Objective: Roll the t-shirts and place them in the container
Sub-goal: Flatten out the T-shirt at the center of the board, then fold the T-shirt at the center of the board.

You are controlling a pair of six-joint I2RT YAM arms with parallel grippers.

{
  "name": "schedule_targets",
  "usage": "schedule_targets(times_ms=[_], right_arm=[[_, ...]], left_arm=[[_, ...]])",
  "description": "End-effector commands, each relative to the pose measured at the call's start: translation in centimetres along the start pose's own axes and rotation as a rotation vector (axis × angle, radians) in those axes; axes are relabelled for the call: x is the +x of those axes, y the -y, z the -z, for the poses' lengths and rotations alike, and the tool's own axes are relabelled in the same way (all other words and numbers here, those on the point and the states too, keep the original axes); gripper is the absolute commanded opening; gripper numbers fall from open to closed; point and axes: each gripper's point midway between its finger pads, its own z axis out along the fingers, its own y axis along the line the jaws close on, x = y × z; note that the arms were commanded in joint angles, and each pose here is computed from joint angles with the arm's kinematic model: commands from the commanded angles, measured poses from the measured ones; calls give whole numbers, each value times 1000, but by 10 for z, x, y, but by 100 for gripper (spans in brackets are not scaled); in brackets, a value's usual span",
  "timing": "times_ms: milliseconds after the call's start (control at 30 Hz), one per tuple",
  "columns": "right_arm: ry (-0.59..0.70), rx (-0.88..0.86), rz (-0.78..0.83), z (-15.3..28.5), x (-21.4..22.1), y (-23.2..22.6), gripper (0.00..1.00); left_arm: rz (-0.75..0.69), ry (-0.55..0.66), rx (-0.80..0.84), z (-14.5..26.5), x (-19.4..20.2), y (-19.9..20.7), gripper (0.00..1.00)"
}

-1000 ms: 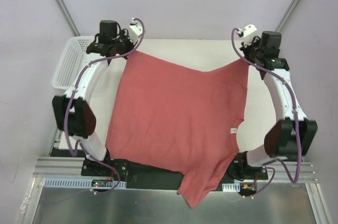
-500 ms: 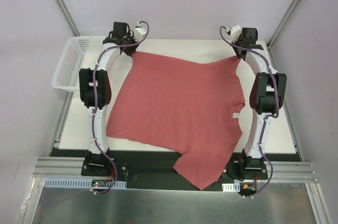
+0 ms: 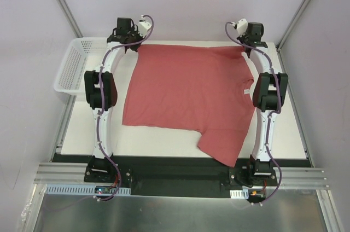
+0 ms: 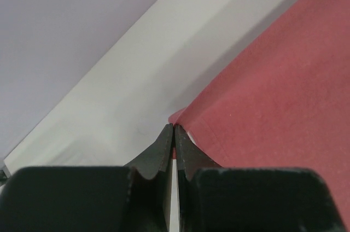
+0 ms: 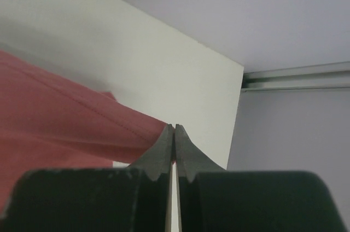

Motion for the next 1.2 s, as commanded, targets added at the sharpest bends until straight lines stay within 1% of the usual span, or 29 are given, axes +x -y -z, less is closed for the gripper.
schedule_targets(times_ms=[0,33,67,133,233,533,600,767,900,1167], right_arm=[[6,61,46,41,-15,25,1],[-9,53,50,50,-9,24,1],[-20,42,58,56,-5,22,1],[-40,18,67,72,3,18,1],[-64,-12,73,89,13,13,1],[-127,-65,50,128,34,3,1],[-138,-84,52,138,41,-4,1],[-177,-129,50,158,57,-19,1],[-207,-162,51,174,67,-29,1],[-238,-202,58,199,82,-37,1]], left_arm=[[-36,59,-2,23,-21,-8,0],[-46,72,11,29,-25,-5,0],[-48,60,32,28,-18,1,0],[-75,70,49,35,-21,5,0],[-98,50,69,38,-10,13,0],[-211,29,98,59,5,22,0],[-260,30,111,61,7,25,0],[-298,-5,101,63,20,23,0],[-329,-11,93,70,22,21,0],[-375,-66,118,73,48,30,0]])
